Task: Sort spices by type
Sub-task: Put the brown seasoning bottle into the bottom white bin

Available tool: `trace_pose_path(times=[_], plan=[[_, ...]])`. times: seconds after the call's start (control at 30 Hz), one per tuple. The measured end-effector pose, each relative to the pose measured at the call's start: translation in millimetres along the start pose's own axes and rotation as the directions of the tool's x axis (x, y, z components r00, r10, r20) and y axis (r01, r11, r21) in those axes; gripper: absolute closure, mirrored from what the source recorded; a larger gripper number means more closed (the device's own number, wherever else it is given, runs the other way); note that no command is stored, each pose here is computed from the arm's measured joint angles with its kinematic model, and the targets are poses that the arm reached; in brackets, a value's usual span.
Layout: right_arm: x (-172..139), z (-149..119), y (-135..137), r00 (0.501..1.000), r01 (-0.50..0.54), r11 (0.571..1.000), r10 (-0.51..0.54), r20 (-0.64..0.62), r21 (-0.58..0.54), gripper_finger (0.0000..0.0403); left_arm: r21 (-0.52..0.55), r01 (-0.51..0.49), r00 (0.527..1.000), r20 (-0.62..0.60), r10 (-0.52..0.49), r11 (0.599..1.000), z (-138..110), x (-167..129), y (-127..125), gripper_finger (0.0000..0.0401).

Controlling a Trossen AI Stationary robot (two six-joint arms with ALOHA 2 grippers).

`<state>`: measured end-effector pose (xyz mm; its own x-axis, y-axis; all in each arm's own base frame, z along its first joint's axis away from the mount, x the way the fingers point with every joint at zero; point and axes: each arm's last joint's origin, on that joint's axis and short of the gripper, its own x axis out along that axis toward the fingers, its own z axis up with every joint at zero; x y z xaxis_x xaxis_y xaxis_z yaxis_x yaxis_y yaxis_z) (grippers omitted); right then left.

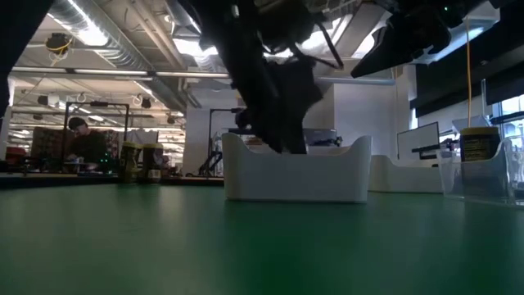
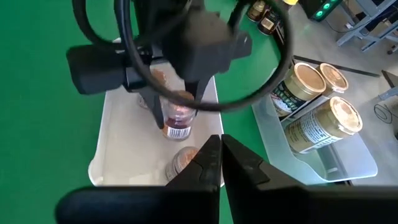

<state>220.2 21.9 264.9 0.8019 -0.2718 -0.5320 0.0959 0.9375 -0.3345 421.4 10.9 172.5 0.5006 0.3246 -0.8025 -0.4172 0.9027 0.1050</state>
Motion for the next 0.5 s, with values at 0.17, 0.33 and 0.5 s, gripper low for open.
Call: trace_pose_path(times=[0.17, 0.33, 0.5], plan=[[0.0, 0.2, 0.0, 1.0, 0.0, 1.0, 0.0, 0.002, 0.001, 0.0388, 0.005, -0.003, 1.0, -0.01, 0.003, 1.0, -4.0, 9.6, -1.4, 0.0201], [0.0, 0.1, 0.0, 1.0, 0.0, 1.0, 0.0, 0.001, 0.001, 0.0388, 0.002, -0.004, 1.0, -0.008, 0.004, 1.0, -3.9, 10.6, -0.9, 0.0201], [0.0, 0.3, -0.1, 1.0, 0.001, 1.0, -0.001, 0.003, 0.002, 0.0388, -0.017, 0.001, 1.0, 0.012, -0.001, 1.0, -1.7, 10.8, -0.7, 0.0201]])
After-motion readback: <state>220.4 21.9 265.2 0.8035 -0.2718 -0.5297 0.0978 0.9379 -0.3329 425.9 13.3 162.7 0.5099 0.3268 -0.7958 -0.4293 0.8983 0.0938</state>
